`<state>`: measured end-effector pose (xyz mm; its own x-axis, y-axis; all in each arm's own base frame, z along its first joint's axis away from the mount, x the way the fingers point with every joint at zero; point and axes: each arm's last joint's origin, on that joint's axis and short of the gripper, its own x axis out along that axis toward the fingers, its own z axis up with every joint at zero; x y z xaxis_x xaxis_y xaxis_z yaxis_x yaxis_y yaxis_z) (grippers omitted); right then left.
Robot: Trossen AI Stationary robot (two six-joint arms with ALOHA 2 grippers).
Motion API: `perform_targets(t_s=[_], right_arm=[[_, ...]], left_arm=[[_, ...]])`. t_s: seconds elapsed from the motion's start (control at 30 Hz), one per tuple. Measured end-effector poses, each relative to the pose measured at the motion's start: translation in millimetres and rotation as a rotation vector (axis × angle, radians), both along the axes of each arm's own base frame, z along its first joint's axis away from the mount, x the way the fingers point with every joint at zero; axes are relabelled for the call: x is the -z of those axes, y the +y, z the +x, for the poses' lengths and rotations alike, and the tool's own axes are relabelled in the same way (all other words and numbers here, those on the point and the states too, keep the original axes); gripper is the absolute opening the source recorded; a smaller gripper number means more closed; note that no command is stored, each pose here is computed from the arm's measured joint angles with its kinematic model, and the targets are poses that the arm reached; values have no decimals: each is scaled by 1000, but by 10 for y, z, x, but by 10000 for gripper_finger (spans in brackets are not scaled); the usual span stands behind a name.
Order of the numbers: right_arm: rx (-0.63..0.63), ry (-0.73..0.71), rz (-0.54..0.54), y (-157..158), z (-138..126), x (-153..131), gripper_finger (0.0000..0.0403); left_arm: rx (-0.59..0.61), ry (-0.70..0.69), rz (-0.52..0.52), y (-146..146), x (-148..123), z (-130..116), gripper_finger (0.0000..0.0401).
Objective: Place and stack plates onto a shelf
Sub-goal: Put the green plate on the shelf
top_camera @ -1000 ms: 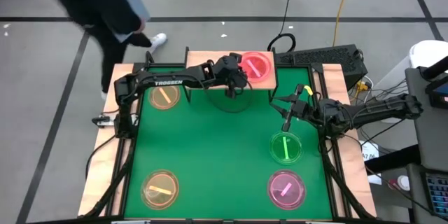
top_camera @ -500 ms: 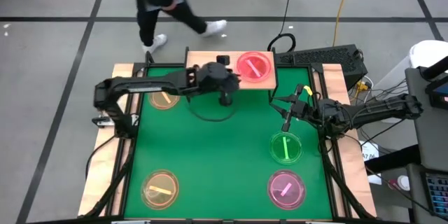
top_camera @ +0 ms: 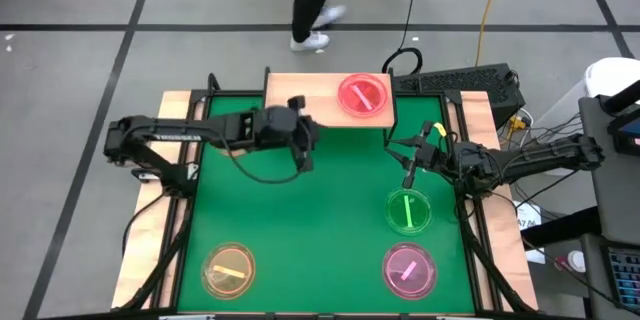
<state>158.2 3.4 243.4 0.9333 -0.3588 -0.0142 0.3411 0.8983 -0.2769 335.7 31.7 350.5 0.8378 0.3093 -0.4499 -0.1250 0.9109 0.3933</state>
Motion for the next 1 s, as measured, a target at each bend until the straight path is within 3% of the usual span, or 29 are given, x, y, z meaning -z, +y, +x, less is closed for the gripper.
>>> perform_targets(t_s=[0.2,0.43,0.57,0.7,1.0], right_arm=[[0,-6,22,0,1,2,100],[4,-20,46,-1,6,0,100],[93,-43,52,-40,2,-16,100],[202,-91,101,-91,-10,-33,100],[181,-137,116,-124,2,-71,100]], left_arm=[[-98,-73,21,-54,340,-263,88],[-118,-198,-11,-69,566,-612,87],[-134,-276,-13,-37,688,-770,87],[-145,-348,-16,-17,845,-851,87],[-163,-428,19,50,948,-905,87]])
